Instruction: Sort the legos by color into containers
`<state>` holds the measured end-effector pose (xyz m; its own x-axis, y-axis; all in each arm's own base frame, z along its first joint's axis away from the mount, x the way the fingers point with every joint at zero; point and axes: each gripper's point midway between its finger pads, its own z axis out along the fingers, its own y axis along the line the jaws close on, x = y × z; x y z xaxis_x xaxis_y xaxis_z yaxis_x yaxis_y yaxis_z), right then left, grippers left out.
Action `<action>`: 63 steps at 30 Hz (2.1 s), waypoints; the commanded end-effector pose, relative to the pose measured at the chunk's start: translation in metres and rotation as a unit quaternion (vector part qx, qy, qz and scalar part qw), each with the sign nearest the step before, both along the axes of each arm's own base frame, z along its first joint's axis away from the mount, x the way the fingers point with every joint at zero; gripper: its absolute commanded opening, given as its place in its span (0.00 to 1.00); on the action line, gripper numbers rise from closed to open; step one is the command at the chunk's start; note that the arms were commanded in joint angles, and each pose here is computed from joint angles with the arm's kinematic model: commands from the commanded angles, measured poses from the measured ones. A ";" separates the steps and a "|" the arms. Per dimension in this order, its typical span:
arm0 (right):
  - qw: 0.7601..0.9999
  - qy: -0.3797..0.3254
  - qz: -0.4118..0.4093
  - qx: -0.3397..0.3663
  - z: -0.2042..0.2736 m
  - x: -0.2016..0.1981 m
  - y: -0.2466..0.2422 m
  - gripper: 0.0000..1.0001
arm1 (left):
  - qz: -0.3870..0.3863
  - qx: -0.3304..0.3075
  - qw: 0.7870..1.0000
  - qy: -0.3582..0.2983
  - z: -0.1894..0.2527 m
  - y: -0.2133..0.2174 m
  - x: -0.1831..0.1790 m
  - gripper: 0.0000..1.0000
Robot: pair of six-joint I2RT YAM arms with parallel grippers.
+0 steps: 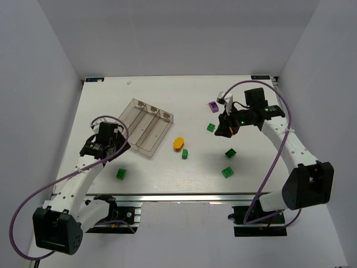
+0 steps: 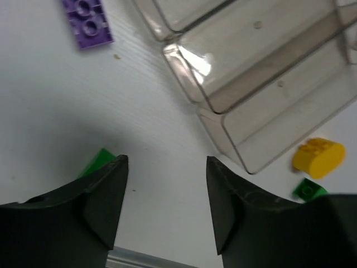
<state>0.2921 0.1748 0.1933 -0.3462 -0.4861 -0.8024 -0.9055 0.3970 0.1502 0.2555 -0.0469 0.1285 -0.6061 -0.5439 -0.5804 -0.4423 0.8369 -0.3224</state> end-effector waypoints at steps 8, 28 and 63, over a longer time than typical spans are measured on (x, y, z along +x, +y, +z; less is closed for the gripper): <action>0.998 -0.011 -0.068 -0.010 -0.002 0.018 0.011 0.58 | 0.114 0.102 0.987 0.045 -0.010 0.061 0.003 0.75; 0.995 -0.025 -0.097 -0.024 0.000 0.022 0.002 0.62 | 0.070 0.102 0.989 0.077 -0.066 0.099 0.060 0.82; 0.997 -0.024 -0.067 -0.024 -0.001 0.014 0.005 0.18 | 0.022 0.080 0.992 -0.100 0.026 0.086 0.044 0.07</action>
